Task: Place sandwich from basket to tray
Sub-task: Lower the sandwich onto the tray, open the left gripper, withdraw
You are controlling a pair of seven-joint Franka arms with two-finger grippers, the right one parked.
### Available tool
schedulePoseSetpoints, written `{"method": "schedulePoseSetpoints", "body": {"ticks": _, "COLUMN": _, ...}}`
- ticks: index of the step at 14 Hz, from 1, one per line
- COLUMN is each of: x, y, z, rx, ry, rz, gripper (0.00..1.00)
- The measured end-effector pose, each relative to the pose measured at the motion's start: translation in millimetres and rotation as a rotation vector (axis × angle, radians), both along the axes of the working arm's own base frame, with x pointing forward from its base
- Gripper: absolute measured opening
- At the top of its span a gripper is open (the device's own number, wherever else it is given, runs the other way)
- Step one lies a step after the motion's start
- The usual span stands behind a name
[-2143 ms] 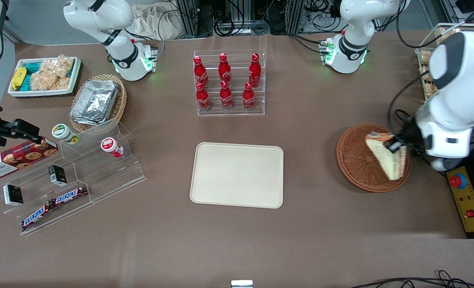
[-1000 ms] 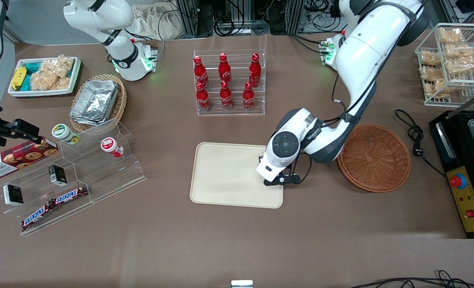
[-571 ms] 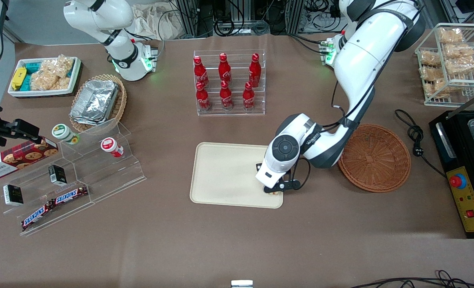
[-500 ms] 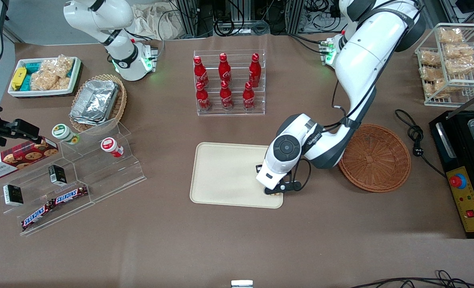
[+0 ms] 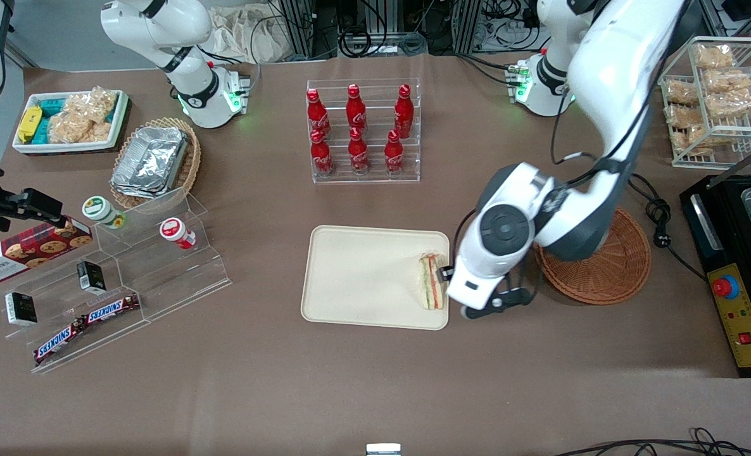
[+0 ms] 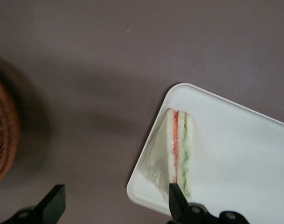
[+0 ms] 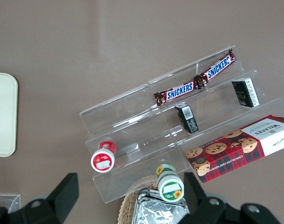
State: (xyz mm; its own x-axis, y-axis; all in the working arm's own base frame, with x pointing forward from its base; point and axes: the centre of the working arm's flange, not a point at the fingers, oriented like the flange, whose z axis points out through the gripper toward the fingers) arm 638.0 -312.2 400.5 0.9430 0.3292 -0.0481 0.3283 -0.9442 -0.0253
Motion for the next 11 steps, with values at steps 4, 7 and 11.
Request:
{"method": "schedulePoseSetpoints", "body": {"ticks": 4, "x": 5.2, "y": 76.3, "z": 84.1, "rx": -0.04, "ry": -0.066, "rz": 0.09, "gripper": 1.0}}
{"method": "schedulePoseSetpoints", "body": {"ticks": 7, "x": -1.9, "y": 127.5, "z": 108.3, "rx": -0.071, "ry": -0.067, "rz": 0.086, "gripper": 0.99}}
{"method": "schedulePoseSetpoints", "body": {"ticks": 11, "x": -26.0, "y": 204.7, "z": 115.0, "rx": -0.095, "ry": -0.038, "rz": 0.019, "gripper": 1.0}}
